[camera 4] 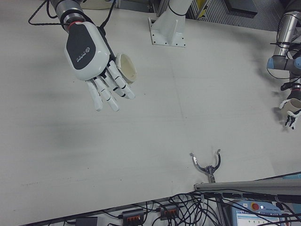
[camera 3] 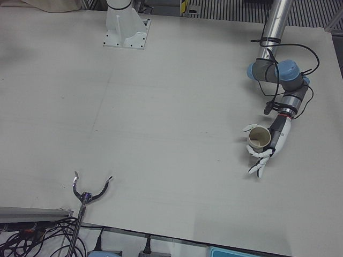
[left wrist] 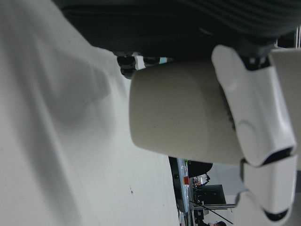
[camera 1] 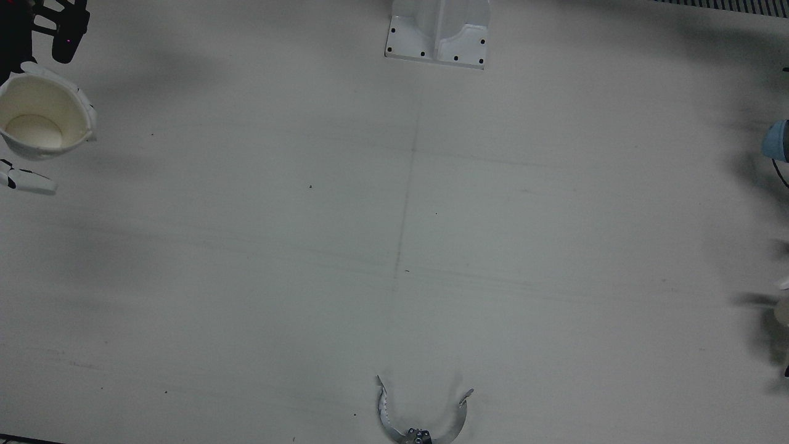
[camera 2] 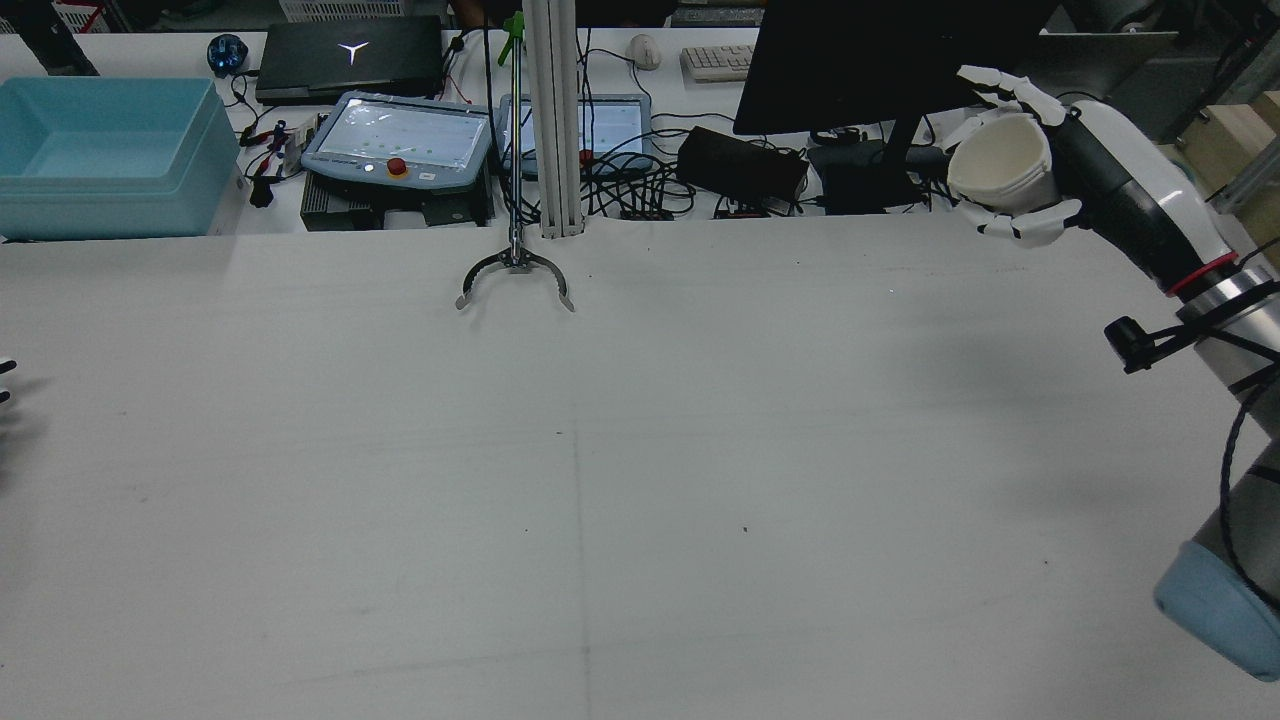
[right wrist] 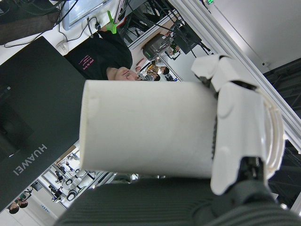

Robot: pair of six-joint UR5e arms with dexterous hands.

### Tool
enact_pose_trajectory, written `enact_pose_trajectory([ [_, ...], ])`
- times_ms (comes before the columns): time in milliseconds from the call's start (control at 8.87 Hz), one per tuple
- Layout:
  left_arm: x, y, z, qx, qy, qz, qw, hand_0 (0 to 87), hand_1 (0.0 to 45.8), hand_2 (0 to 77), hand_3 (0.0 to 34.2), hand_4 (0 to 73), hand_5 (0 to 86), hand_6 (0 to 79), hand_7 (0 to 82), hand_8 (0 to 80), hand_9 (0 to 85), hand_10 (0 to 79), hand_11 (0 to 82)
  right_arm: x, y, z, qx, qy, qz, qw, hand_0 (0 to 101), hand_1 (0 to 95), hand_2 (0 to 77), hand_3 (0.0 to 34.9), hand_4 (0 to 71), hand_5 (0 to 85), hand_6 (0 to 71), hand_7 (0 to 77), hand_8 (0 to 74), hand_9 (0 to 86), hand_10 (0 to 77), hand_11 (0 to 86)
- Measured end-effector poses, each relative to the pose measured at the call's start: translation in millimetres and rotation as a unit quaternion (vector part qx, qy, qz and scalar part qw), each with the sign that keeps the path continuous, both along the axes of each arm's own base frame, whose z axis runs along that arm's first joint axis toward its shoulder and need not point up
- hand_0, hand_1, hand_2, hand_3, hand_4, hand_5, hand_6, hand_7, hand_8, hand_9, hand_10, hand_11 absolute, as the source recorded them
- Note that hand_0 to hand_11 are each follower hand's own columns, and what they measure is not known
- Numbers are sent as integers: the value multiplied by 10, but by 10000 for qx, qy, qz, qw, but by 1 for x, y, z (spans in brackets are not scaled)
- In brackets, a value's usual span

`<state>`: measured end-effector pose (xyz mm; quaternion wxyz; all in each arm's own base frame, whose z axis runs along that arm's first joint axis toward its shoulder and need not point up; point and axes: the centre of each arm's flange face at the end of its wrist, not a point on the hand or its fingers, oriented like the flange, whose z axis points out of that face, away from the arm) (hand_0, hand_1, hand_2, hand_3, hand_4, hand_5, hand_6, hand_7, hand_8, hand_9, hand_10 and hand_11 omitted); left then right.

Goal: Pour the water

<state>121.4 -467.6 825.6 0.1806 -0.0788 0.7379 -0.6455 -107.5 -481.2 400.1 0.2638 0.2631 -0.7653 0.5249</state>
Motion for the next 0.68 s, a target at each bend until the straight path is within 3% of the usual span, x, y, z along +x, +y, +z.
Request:
enact_pose_trajectory([
  [113, 1, -1, -1, 2, 12, 2, 10000, 567, 49, 185, 0, 469, 464, 147, 104, 22, 11, 54, 93, -1, 0, 1, -5, 3, -7, 10000, 615, 305, 311, 0, 5, 147, 365, 300, 120, 87, 0, 5],
  [225, 1, -1, -1, -2, 14, 3, 10000, 567, 49, 22, 0, 469, 464, 125, 71, 22, 11, 54, 93, -2, -1, 1, -13, 6, -13, 10000, 615, 305, 311, 0, 5, 147, 365, 300, 120, 87, 0, 5],
  [338, 1, -1, 0, -10, 10, 4, 10000, 567, 49, 22, 0, 469, 464, 125, 82, 16, 11, 54, 93, -4, -3, 2, -21, 8, -19, 10000, 616, 295, 305, 0, 0, 147, 365, 300, 120, 87, 5, 5],
  [451, 1, -1, 1, -19, 6, 2, 10000, 588, 104, 22, 0, 496, 387, 125, 82, 16, 11, 54, 93, -6, -5, 3, -30, 10, -24, 10000, 615, 305, 289, 0, 0, 147, 371, 311, 131, 93, 0, 5],
  [564, 0, 0, 2, -25, 0, -1, 10000, 613, 54, 11, 0, 453, 338, 125, 82, 16, 11, 54, 93, -6, -6, 3, -37, 8, -28, 10000, 615, 305, 289, 0, 0, 147, 371, 311, 131, 93, 0, 5],
  [676, -1, 1, 4, -38, -17, -8, 10000, 613, 54, 11, 0, 453, 338, 125, 82, 16, 11, 54, 104, -7, -6, 3, -41, 6, -30, 10000, 616, 305, 289, 0, 0, 147, 371, 311, 115, 93, 5, 5],
])
